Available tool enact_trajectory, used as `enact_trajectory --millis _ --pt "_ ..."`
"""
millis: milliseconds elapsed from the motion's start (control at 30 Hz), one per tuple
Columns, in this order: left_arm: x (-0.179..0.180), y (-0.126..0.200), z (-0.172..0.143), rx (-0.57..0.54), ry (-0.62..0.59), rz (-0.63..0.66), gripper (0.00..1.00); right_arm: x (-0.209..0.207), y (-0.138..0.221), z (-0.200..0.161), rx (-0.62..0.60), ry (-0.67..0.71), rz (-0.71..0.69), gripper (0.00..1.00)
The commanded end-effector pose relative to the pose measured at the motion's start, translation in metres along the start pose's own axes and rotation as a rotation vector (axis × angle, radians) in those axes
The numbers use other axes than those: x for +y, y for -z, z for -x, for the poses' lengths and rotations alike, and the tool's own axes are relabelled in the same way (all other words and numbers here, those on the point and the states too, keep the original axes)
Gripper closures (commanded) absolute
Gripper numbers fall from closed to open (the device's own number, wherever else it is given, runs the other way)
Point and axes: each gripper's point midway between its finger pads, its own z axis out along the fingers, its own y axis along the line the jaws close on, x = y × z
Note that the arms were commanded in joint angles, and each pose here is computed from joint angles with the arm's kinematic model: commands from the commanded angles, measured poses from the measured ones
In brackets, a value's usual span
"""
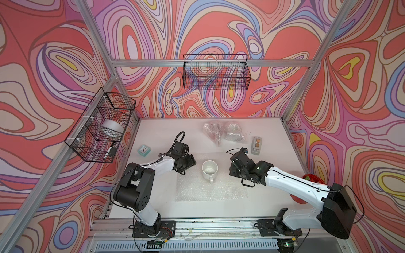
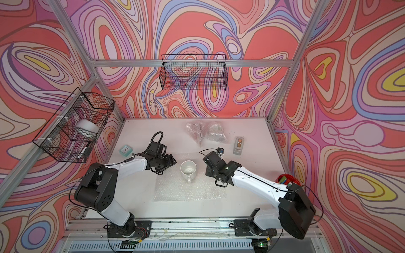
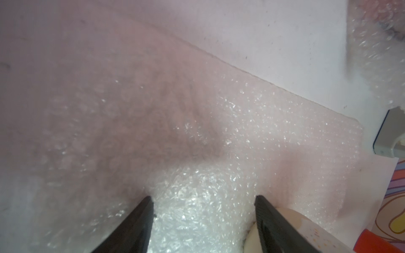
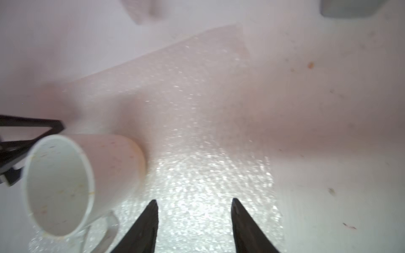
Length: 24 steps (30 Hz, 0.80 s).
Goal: Wrap mugs in bubble wrap
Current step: Place the mug on the bubble wrap, then wrap the mug in bubble wrap.
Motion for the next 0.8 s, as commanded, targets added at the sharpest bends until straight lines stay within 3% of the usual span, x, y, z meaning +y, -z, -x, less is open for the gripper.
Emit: enact_trajectory --millis 0,233,767 --pt "0.023 -0.007 -0.010 0.033 0.028 0.096 0.25 -0.029 0.004 -0.036 0.196 -0.084 -0.038 0.41" --pt "0.021 -0.008 -0.013 0.046 0.025 0.087 0.25 -0.060 -0.013 -0.074 0.390 -0.224 -0.035 0.35" --pt "0.020 -0.008 -0.013 0.047 0.036 0.077 0.25 -0.071 -0.035 -0.092 0.458 -0.235 -0.070 0.39"
